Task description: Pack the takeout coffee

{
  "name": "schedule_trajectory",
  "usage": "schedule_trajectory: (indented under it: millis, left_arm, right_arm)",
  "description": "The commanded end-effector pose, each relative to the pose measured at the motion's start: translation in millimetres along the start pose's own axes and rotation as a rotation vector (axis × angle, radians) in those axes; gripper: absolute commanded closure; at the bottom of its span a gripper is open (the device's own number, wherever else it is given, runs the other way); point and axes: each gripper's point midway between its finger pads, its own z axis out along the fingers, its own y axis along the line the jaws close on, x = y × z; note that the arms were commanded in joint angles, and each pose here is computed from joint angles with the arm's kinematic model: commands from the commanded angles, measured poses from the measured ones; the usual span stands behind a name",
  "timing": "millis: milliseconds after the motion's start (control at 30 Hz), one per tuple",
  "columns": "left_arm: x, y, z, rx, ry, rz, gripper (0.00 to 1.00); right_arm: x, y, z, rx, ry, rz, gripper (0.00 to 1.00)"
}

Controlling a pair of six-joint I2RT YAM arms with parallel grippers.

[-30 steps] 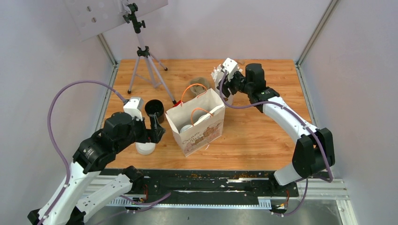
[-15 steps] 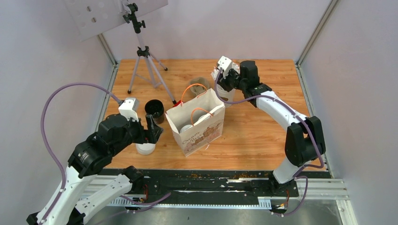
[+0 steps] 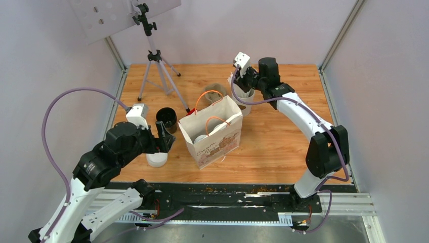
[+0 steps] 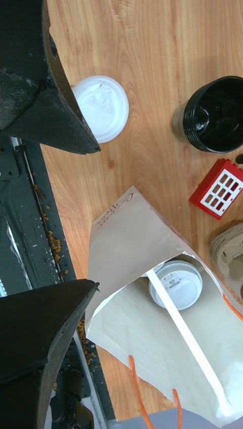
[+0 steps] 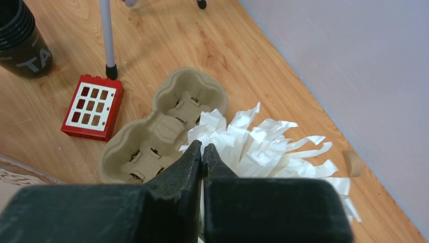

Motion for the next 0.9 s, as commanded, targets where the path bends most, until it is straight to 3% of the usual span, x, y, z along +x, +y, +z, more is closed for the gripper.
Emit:
schedule_trajectory:
  millis: [0, 567, 867]
  left_arm:
    - [-12.9, -6.0, -0.3, 0.018, -0.052, -0.023, 0.00]
    - [-9.1, -14.0, -6.1, 0.063, -0.021, -0.023, 0.00]
    - [-16.6, -4.1, -0.5, -0.028, 0.002, 0.031, 0.00]
  right_arm:
    - [-32.0, -16.7, -16.7, 0.067, -0.019, 0.002, 1.00]
    - [-64.8, -12.5, -54.5, 0.113, -0.026, 0.161, 1.00]
    - [-118.1, -23.8, -105.9, 0.236, -0.108, 0.239, 1.00]
